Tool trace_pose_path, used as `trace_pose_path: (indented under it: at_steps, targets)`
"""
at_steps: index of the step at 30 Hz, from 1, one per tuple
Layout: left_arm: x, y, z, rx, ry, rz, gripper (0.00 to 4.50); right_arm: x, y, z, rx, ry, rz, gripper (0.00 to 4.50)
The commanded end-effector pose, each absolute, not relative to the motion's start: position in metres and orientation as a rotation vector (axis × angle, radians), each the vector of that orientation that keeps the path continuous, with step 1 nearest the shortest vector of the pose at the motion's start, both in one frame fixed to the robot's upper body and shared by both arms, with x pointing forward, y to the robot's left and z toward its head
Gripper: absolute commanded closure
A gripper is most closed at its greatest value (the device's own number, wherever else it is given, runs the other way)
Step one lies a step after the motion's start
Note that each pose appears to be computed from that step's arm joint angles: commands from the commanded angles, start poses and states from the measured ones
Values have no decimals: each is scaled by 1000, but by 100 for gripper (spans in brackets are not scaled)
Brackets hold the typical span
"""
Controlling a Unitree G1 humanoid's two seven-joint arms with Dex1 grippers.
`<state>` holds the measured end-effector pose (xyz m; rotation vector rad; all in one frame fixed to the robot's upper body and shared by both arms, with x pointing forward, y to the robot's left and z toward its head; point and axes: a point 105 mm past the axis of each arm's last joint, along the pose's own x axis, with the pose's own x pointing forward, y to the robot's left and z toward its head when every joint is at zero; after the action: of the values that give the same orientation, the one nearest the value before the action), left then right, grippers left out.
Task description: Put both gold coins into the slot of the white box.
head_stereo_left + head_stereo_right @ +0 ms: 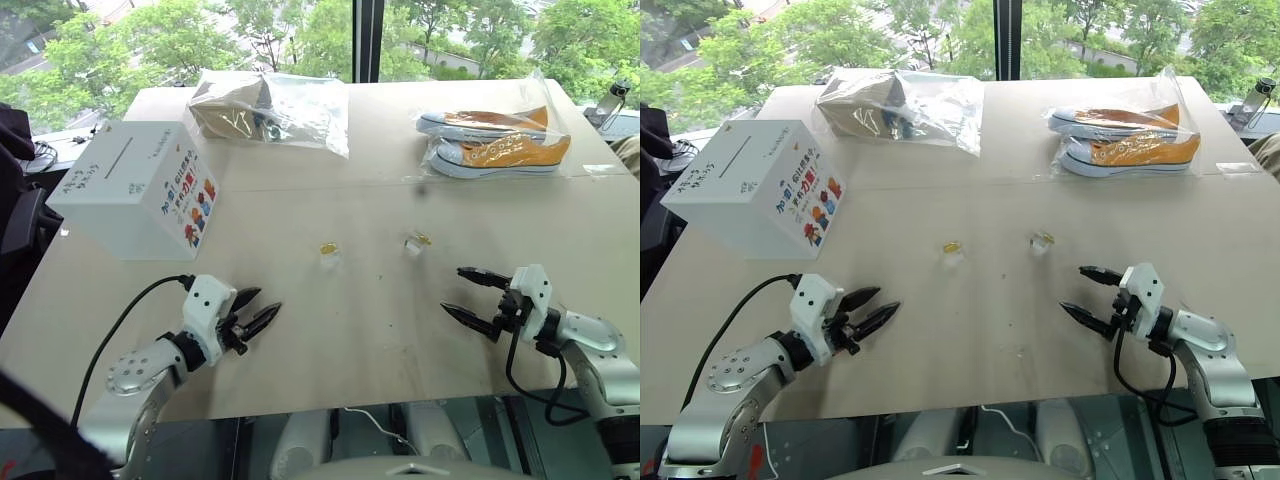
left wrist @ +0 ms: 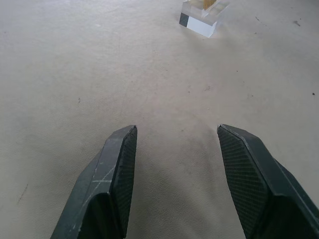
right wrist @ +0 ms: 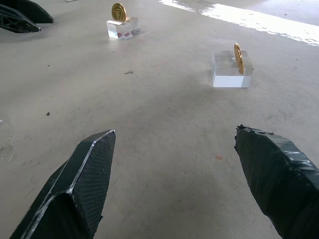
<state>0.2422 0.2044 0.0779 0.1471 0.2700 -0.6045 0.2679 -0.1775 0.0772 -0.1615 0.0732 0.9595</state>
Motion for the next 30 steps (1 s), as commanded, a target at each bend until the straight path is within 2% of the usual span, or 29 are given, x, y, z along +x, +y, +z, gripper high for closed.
trace_pose_path:
  at_steps: [1, 18, 21, 26, 30]
  targets:
    - [242, 202, 86, 150, 229, -614, 192, 271, -183, 90, -196, 19, 944, 39]
    - [245, 197, 89, 145, 186, -612, 192, 287, -182, 95, -222, -14, 894, 39]
    - [245, 191, 97, 155, 155, -644, 192, 295, -178, 102, -198, -36, 872, 39]
    - [245, 165, 129, 110, 62, -779, 192, 314, -162, 119, -195, -98, 829, 39]
    - [245, 148, 135, 178, 62, -846, 192, 327, -148, 118, -213, -97, 812, 39]
